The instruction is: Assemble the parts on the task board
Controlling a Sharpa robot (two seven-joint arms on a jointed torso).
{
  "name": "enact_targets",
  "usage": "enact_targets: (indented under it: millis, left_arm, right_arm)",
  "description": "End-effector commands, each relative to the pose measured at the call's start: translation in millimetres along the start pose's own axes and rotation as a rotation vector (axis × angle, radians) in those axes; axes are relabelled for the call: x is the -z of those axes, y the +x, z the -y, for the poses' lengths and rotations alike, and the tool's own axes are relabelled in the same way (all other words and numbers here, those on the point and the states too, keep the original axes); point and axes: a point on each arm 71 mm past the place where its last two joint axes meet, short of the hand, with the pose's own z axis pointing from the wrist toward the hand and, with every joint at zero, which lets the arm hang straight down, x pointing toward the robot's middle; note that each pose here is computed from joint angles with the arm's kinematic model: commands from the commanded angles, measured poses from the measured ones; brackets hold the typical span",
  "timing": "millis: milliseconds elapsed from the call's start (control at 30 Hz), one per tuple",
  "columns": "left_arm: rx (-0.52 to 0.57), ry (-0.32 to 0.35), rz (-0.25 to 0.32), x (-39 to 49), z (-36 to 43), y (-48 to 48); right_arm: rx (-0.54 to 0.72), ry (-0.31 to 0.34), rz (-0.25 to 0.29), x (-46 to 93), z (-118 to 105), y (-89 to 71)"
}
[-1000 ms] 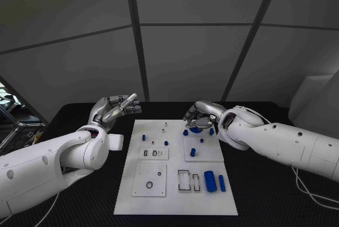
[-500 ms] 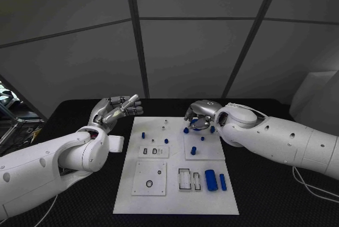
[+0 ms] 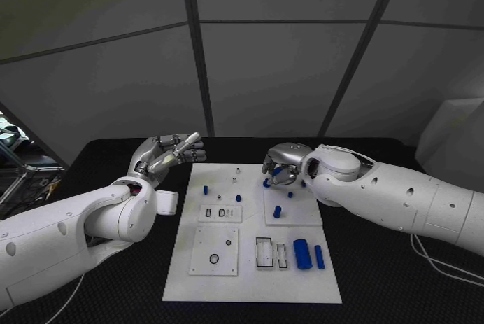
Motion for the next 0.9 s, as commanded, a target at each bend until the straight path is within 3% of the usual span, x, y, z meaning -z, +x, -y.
enact_targets:
  millis: [33,900]
  left_arm:
    - [0.002,0.005,-0.017,-0.5,1.4,1.6]
    - [0.005,0.002,-0.022,-1.7,0.8,2.1]
  right_arm:
    - [0.022,-0.005,-0.032,-1.6,-1,0.8]
    - [0.016,-0.014,-0.083,-12.9,-3,7.4]
